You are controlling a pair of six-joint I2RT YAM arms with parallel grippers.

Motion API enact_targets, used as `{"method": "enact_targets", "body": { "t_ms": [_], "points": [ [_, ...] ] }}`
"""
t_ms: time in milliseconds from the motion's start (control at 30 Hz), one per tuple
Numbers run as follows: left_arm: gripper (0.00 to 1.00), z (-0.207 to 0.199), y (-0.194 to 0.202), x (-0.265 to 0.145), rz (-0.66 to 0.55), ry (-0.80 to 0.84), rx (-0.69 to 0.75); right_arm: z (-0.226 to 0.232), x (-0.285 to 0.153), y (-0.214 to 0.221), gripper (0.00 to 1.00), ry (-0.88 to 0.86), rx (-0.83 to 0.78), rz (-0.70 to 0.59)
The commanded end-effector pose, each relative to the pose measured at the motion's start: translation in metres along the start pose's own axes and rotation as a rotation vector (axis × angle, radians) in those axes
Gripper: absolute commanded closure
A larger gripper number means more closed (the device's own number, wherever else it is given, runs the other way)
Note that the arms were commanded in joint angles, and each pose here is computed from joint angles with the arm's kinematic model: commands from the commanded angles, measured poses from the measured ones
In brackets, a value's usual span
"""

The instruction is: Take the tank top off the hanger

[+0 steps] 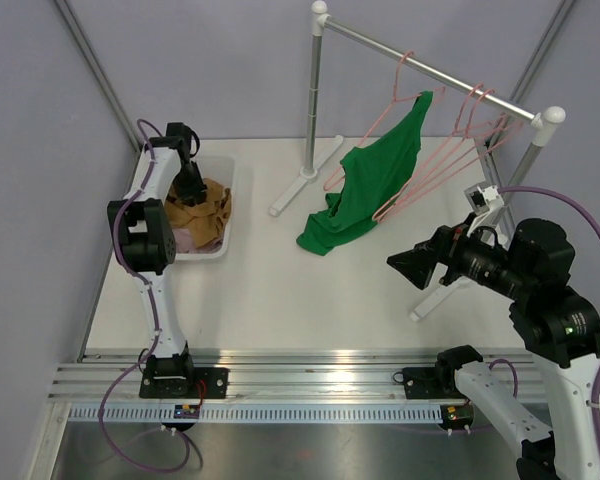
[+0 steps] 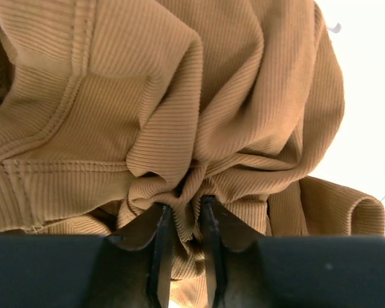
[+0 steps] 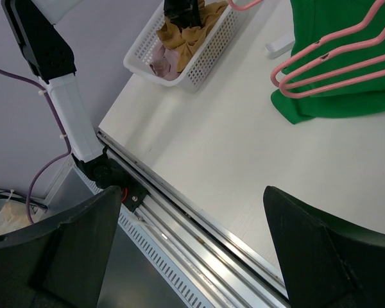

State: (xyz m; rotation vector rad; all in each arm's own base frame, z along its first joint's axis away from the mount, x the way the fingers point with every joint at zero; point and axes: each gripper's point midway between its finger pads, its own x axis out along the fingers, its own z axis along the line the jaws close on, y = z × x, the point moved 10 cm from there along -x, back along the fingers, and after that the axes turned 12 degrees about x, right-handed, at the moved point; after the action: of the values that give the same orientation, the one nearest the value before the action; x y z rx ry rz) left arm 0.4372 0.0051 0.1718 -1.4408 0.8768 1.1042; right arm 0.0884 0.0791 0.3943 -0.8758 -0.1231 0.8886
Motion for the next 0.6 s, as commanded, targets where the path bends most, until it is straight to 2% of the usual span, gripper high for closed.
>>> {"method": "enact_targets", "body": {
  "t_ms": [0, 133, 233, 300, 333, 433, 467, 500, 567],
  "points": [
    [0.71, -0.004, -0.006, -0.012, -0.024, 0.023, 0.018, 0.010, -0.013, -0.002, 0.01, -0.031, -0.044, -0.027],
    [0.57, -0.003, -0.006, -0.010, -0.017, 0.000, 0.010, 0.012, -0.021, 0.003, 0.00, -0.026, -0.054, -0.020],
    [0.47, -0.006, -0.011, -0.029, -0.058, 0.005, 0.001, 0.012, -0.025, 0.005, 0.00, -0.011, -0.065, -0.023],
    [0.41, -0.006, -0.013, -0.062, -0.144, 0.015, -0.014, 0.012, -0.027, 0.005, 0.00, 0.011, -0.064, -0.031],
    [0.31, -0.005, -0.015, -0.078, -0.192, 0.019, -0.020, 0.012, -0.027, 0.004, 0.01, 0.016, -0.064, -0.034],
    [0.16, -0.004, -0.012, -0.138, -0.362, 0.070, -0.031, 0.012, -0.030, 0.002, 0.01, 0.051, -0.064, -0.064],
    [0.01, -0.004, -0.009, -0.152, -0.398, 0.078, -0.034, 0.012, -0.031, 0.001, 0.00, 0.064, -0.064, -0.070],
    [0.01, -0.003, -0.002, -0.185, -0.477, 0.097, -0.033, 0.013, -0.034, -0.002, 0.00, 0.088, -0.077, -0.095],
    [0.01, -0.003, 0.008, -0.214, -0.550, 0.093, -0.011, 0.008, -0.036, -0.008, 0.01, 0.183, -0.074, -0.137]
  ]
}}
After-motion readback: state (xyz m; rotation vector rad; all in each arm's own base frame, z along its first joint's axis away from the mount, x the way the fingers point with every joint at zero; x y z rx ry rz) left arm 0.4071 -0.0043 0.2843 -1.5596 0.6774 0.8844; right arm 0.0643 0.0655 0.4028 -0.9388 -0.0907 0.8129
